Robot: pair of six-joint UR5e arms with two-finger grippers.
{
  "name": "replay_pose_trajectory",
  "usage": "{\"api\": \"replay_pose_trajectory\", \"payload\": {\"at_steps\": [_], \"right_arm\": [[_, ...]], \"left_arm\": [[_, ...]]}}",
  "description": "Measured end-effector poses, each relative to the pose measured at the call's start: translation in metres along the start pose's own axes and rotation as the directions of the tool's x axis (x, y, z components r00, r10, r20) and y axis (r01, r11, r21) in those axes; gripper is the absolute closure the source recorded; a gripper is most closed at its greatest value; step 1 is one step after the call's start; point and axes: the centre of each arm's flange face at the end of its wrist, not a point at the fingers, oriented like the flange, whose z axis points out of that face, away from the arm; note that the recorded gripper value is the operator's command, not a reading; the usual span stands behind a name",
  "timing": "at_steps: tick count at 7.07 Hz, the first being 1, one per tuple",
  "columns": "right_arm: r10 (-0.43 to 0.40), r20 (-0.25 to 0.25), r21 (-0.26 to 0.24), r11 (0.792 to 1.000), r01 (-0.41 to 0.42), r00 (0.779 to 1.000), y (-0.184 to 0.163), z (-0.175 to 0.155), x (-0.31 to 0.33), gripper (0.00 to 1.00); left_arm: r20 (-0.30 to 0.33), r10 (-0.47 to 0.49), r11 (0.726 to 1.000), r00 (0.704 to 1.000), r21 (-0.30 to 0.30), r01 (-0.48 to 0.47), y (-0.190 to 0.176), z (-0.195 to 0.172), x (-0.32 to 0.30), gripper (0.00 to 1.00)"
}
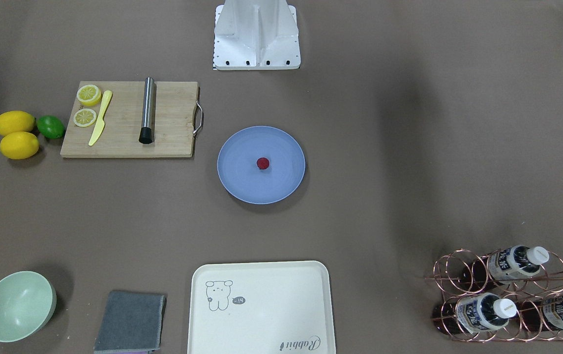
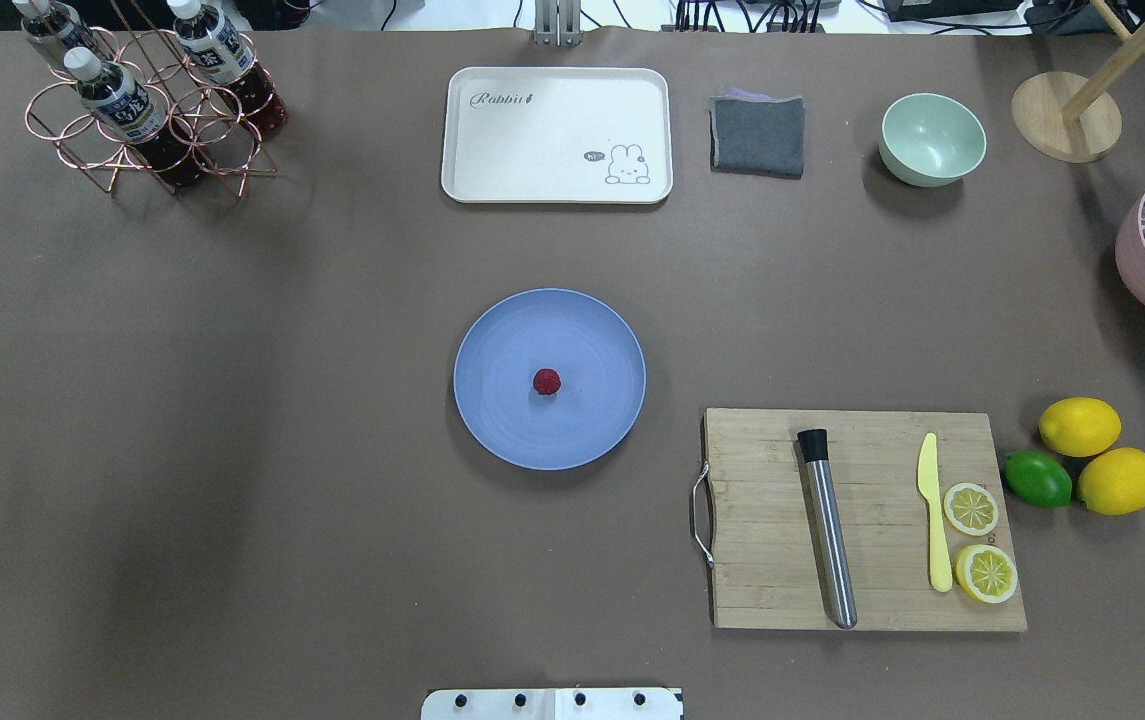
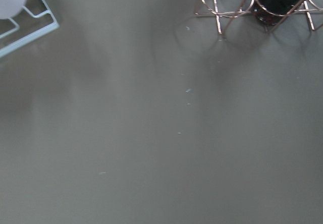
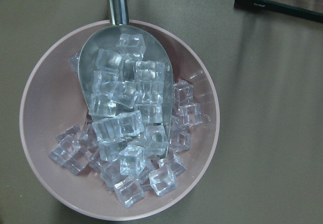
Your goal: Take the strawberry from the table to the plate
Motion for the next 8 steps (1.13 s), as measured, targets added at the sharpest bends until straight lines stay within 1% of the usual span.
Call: {"api": "replay_pose_trajectory", "payload": {"at_steps": [1,2,4,6,8], "right_arm": [[0.000,-0.004,0.002,1.000,0.000,1.000,0.002,-0.001,0.001,0.00],[0.002,-0.008,0.004,1.000,-0.002,1.000,0.006,-0.002,0.002,0.00],[-0.003,-0.013,0.013,1.000,0.003,1.000,0.012,-0.007,-0.002,0.00],[-0.015,-0.019,0.035,0.999,0.016,1.000,0.022,-0.019,-0.015,0.00],[-0.016,-0.017,0.038,0.999,0.016,1.000,0.035,-0.021,-0.021,0.00]], "left_arm": [[0.016,-0.010,1.000,1.000,-0.025,0.010,-0.015,-0.023,-0.008,0.02],[0.023,-0.013,0.999,1.000,-0.048,0.014,-0.012,-0.034,-0.015,0.02],[0.016,-0.019,0.996,1.000,-0.086,0.020,0.018,-0.027,-0.029,0.02],[0.013,-0.052,0.993,0.999,-0.108,0.053,0.026,-0.015,-0.042,0.02],[-0.029,-0.068,0.992,0.997,-0.107,0.065,0.032,-0.004,-0.049,0.02]]}}
